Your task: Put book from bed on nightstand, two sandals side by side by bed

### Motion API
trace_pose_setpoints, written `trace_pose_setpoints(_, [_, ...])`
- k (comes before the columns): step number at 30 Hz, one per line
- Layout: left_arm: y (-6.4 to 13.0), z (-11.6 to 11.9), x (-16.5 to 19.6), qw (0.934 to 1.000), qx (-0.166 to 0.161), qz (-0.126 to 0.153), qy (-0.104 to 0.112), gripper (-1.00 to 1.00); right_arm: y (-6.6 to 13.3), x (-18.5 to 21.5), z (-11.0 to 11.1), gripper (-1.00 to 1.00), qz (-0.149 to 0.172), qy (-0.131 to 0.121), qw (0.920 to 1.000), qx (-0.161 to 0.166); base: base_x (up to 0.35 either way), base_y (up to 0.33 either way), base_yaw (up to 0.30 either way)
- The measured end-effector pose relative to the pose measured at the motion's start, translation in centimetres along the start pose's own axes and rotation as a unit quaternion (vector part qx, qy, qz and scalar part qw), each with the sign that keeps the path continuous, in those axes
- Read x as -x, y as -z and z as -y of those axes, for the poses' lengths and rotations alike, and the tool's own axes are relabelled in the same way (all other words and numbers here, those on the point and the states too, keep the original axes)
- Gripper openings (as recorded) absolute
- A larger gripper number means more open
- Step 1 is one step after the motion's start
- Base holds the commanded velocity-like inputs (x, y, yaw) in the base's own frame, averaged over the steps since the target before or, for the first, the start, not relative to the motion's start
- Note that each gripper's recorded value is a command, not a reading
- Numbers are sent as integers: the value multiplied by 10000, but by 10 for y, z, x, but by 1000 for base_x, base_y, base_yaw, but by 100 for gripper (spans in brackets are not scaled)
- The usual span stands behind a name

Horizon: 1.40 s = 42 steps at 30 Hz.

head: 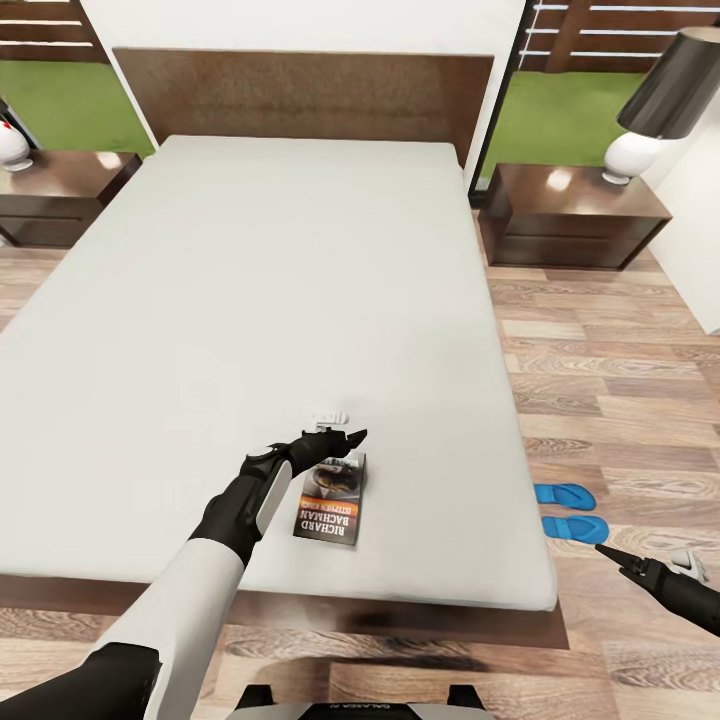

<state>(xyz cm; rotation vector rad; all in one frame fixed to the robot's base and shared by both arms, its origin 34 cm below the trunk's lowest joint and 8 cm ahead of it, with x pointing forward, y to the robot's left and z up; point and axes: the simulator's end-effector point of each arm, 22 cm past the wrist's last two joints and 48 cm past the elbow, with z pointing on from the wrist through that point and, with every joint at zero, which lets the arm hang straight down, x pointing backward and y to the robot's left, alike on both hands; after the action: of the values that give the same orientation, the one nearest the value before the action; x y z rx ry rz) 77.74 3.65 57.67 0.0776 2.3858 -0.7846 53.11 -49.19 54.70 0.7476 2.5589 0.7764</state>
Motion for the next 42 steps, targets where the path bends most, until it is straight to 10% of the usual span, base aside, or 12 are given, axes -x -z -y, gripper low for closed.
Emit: trace_pose_setpoints(42, [-11, -9, -11, 10000, 2, 1, -3, 100, -14, -4, 10, 100, 2, 4, 10000, 8, 0, 0, 0])
